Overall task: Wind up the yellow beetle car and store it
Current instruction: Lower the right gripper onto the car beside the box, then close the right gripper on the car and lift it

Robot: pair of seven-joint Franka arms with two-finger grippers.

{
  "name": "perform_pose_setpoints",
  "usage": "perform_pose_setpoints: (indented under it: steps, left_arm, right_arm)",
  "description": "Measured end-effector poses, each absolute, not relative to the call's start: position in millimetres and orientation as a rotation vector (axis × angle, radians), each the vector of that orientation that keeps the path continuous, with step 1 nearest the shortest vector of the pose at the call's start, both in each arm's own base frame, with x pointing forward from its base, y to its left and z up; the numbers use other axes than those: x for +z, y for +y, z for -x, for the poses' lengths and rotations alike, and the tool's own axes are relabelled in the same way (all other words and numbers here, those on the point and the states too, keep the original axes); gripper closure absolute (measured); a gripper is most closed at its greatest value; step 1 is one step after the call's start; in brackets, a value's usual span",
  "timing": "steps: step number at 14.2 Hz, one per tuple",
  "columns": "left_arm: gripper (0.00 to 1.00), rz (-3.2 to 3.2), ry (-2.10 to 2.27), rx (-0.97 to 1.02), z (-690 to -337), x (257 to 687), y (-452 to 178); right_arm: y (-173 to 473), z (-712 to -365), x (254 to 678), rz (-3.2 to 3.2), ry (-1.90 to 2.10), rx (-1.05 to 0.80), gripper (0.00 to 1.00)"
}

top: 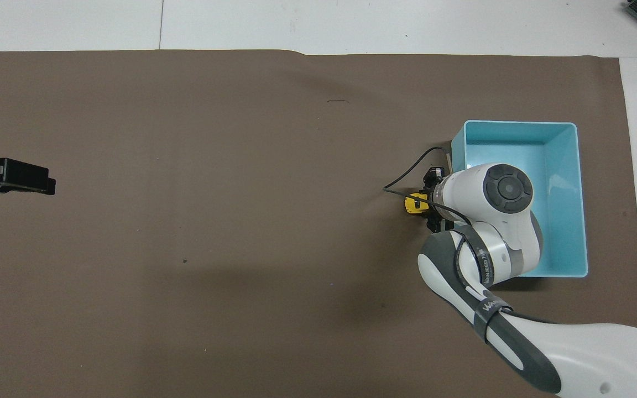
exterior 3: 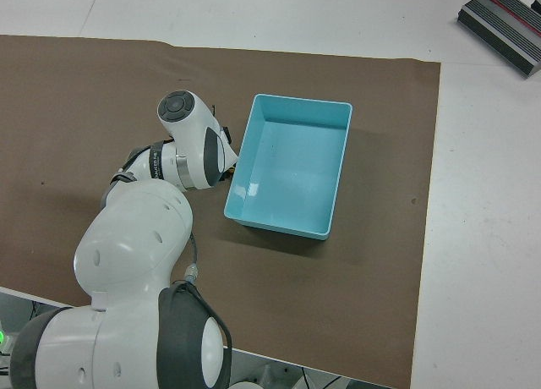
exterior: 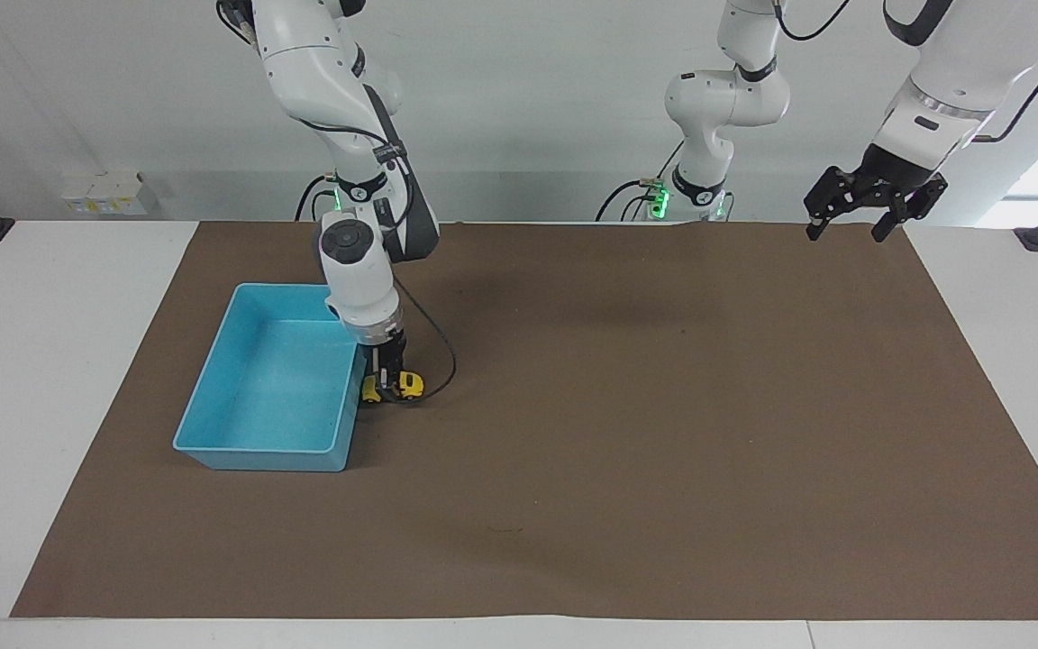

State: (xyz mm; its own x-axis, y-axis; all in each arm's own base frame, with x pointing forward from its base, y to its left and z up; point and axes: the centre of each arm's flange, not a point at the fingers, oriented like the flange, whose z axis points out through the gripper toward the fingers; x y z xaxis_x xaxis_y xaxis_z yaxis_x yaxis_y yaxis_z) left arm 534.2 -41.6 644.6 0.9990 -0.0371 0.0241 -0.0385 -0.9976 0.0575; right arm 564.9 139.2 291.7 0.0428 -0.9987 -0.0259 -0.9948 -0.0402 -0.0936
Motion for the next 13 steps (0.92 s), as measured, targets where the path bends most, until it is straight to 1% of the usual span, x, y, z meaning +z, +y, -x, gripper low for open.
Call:
perform_pose_setpoints:
  steps: [4, 13]
  left_arm:
    - [0.0, -3.083, -0.045, 0.036, -535, 645, -37]
    - [0.0, -3.083, -0.043, 0.037, -534, 645, -36]
  right_arm:
    - [140, -571, 306, 2.202, 2.114, -0.08, 0.51]
    - [150, -583, 364, 2.221, 2.108, -0.095, 0.51]
